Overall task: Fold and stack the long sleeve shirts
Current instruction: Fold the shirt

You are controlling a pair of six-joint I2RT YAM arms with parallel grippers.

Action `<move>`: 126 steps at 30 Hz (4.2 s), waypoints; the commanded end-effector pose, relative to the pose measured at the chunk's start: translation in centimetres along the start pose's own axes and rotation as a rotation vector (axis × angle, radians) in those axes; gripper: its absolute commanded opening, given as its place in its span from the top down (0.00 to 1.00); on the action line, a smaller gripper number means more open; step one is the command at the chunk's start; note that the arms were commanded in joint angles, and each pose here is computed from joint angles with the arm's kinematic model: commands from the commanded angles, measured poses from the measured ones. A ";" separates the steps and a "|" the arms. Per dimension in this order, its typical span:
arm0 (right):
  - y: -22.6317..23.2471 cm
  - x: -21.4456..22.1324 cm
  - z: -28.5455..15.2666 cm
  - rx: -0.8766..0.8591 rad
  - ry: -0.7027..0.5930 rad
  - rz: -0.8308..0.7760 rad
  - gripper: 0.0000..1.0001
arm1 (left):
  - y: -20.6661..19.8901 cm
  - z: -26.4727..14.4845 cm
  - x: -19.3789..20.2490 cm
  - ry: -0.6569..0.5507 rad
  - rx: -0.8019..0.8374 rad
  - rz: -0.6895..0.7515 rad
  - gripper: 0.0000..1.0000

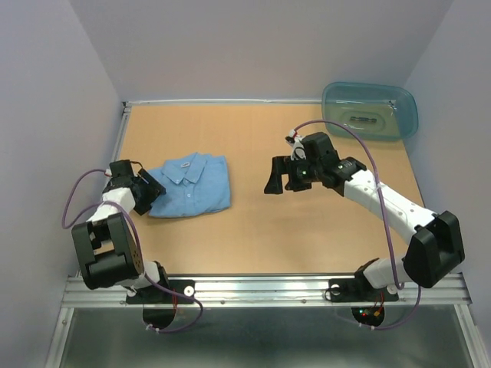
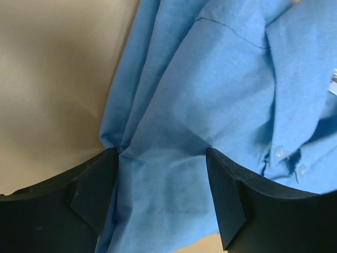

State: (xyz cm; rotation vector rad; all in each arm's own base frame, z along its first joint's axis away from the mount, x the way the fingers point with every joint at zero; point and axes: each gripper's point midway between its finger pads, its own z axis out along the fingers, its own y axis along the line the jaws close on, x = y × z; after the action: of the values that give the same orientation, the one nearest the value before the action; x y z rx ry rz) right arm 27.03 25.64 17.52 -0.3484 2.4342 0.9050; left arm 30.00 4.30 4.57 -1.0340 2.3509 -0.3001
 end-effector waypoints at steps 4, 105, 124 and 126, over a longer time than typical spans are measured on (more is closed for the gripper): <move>0.9 -1.2 0.6 -0.003 -0.065 -0.038 0.03 | -0.2 2.3 -1.6 -0.020 -0.066 0.072 0.34; -13.8 -3.6 -1.7 0.176 -0.315 0.178 0.25 | -25.2 -2.7 11.7 0.198 0.657 0.552 0.22; -9.4 -0.3 0.4 -0.201 -0.349 0.338 0.30 | -21.6 -5.3 20.0 0.272 0.733 0.388 0.50; -10.2 0.1 1.3 -0.193 -0.348 0.356 0.32 | -19.8 -3.7 19.3 0.262 0.697 0.327 0.51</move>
State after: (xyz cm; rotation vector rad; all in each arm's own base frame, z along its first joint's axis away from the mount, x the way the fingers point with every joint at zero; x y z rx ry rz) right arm 30.74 17.92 10.90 0.1886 2.2206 1.1559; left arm 27.42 -25.66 8.45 -0.1113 2.4048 -1.0591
